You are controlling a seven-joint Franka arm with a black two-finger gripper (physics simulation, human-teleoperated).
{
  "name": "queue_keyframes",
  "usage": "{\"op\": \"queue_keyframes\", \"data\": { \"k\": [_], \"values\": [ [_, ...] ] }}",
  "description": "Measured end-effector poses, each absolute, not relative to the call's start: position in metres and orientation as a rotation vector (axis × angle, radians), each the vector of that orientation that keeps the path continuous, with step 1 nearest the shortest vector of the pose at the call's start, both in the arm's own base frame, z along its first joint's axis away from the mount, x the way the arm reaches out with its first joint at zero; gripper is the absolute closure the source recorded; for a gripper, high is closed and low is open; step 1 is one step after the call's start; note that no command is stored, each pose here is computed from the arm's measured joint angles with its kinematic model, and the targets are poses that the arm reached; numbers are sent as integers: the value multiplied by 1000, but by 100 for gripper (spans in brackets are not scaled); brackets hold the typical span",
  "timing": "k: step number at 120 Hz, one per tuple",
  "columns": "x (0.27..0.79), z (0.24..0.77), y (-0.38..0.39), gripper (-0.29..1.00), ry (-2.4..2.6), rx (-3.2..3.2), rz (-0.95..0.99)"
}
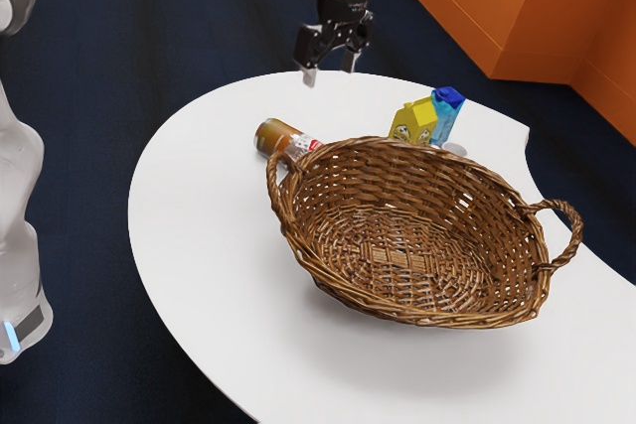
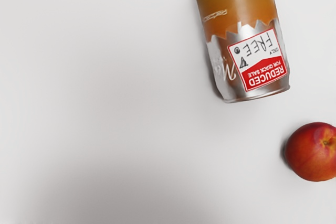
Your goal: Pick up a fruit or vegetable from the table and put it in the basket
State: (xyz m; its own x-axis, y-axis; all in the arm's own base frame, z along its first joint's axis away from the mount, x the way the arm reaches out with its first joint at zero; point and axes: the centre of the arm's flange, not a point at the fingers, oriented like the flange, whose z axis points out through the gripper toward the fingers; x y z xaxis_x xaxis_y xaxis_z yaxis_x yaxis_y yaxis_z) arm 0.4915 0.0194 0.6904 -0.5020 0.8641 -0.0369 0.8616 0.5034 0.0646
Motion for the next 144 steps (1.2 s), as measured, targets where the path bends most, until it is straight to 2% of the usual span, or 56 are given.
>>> {"op": "queue_keyframes", "data": {
  "k": [29,42,56,73,84,111,144],
  "values": [
    [480,703,39,0,2743,1308,13],
    [473,711,10,1,2726,1344,-8],
    [499,694,89,1,2766,1319,2],
    [544,672,145,0,2716,1514,74],
    [551,666,154,0,2622,1668,74],
    [563,642,123,0,2311,2072,24],
    [585,626,133,0,1813,2491,139]
  ]
}}
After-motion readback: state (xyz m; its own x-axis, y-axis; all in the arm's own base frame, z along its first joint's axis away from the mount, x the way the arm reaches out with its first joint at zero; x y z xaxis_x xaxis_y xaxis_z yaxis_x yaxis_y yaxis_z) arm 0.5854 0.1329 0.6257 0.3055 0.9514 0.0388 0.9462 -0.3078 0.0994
